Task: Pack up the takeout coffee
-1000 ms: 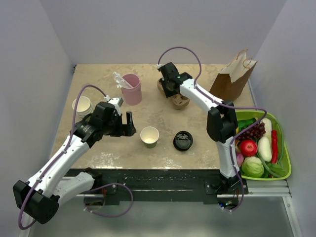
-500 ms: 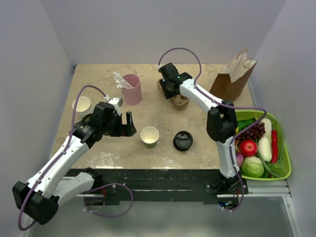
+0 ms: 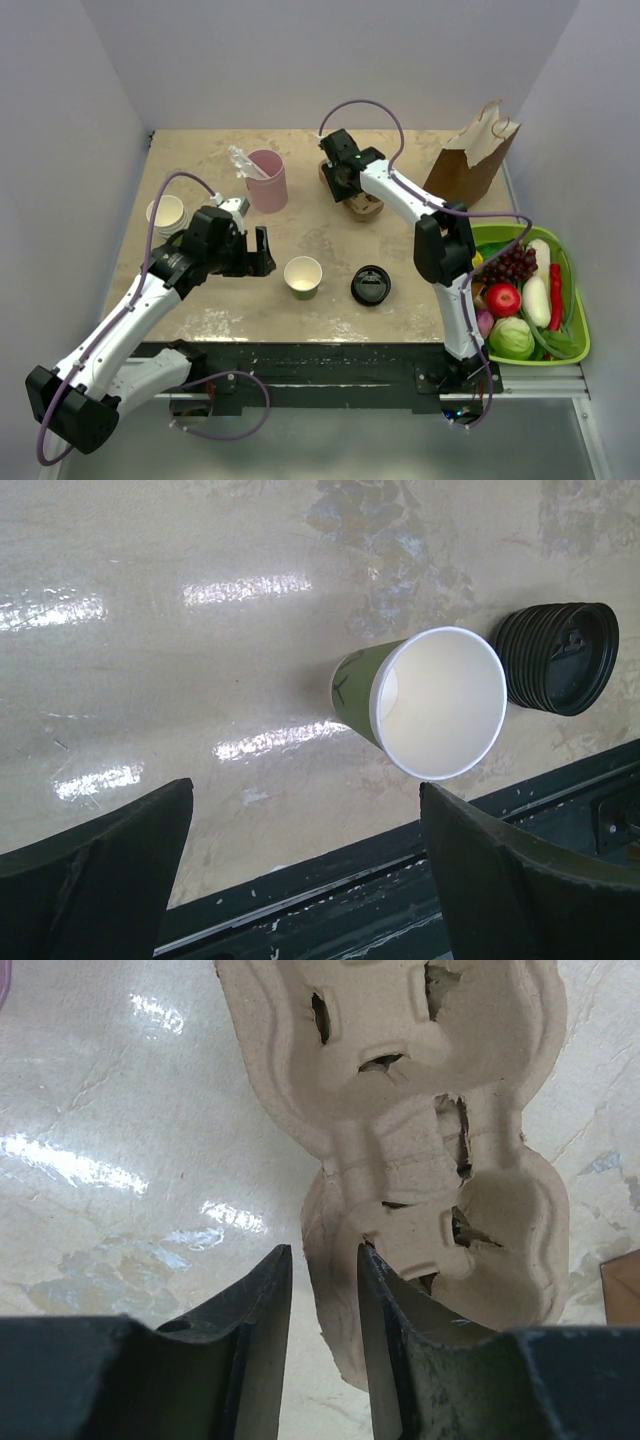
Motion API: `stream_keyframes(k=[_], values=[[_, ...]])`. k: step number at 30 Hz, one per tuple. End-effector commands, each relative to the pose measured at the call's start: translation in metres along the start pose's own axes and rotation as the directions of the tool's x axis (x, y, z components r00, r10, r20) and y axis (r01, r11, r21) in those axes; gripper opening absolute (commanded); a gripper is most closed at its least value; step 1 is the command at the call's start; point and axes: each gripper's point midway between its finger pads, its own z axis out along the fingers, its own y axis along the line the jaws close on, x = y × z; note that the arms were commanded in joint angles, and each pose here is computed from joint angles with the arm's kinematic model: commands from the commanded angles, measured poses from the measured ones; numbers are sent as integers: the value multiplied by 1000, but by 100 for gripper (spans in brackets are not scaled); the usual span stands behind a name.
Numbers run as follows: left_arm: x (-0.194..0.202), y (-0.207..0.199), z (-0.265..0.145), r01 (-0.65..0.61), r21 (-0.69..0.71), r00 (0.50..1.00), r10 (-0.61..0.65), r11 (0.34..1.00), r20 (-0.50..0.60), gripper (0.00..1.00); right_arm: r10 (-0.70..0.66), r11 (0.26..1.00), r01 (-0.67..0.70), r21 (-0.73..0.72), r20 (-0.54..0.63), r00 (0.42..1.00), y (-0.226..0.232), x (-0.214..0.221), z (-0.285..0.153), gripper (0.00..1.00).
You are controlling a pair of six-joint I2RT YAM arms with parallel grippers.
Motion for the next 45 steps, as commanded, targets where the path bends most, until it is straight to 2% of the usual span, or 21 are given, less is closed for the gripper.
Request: stream_keyframes(k=[1, 5, 12, 18, 25, 27, 29, 30, 32, 37, 40, 45], values=[[-12, -6, -8, -8, 10, 999, 8, 1000, 34, 100, 33, 999, -33, 6, 55, 998, -3, -20, -14, 34], [-13, -6, -9, -6, 12, 999, 6, 1000, 40, 100, 45, 999, -46, 8, 78, 996, -6, -27, -21, 29], [-12, -6, -7, -3, 12, 999, 2, 1000, 38, 100, 43, 999, -46, 26, 104, 994, -12, -33, -30, 9], [-16, -9, -5, 3, 23, 999, -4, 1000, 44, 100, 28, 998, -36, 54, 151, 988, -20, -43, -44, 0], [-25, -18, -6, 24, 46, 998, -26, 999, 55, 100, -29, 988, -10, 151, 252, 967, -45, -55, -73, 0], [-28, -20, -7, 32, 54, 997, -35, 998, 62, 100, -89, 985, 44, 164, 277, 957, -49, -58, -87, 0], [-32, -24, -11, 40, 67, 996, -45, 997, 74, 100, -121, 985, 80, 153, 287, 950, -47, -54, -95, 0], [-34, -25, -12, 42, 72, 996, -48, 996, 78, 100, -125, 985, 77, 153, 339, 932, -49, -64, -112, 0], [-37, -28, -18, 51, 82, 994, -58, 995, 92, 100, -142, 986, 98, 135, 363, 921, -45, -63, -123, 0], [-41, -32, -32, 63, 107, 990, -76, 992, 122, 100, -119, 991, 73, 116, 453, 884, -47, -68, -167, 0], [-41, -35, -38, 63, 123, 989, -78, 990, 124, 100, -115, 992, 75, 106, 450, 886, -45, -62, -176, 0], [-37, -27, -44, 70, 93, 987, -83, 993, 137, 100, -123, 992, 114, 48, 469, 875, -8, -43, -202, 0]])
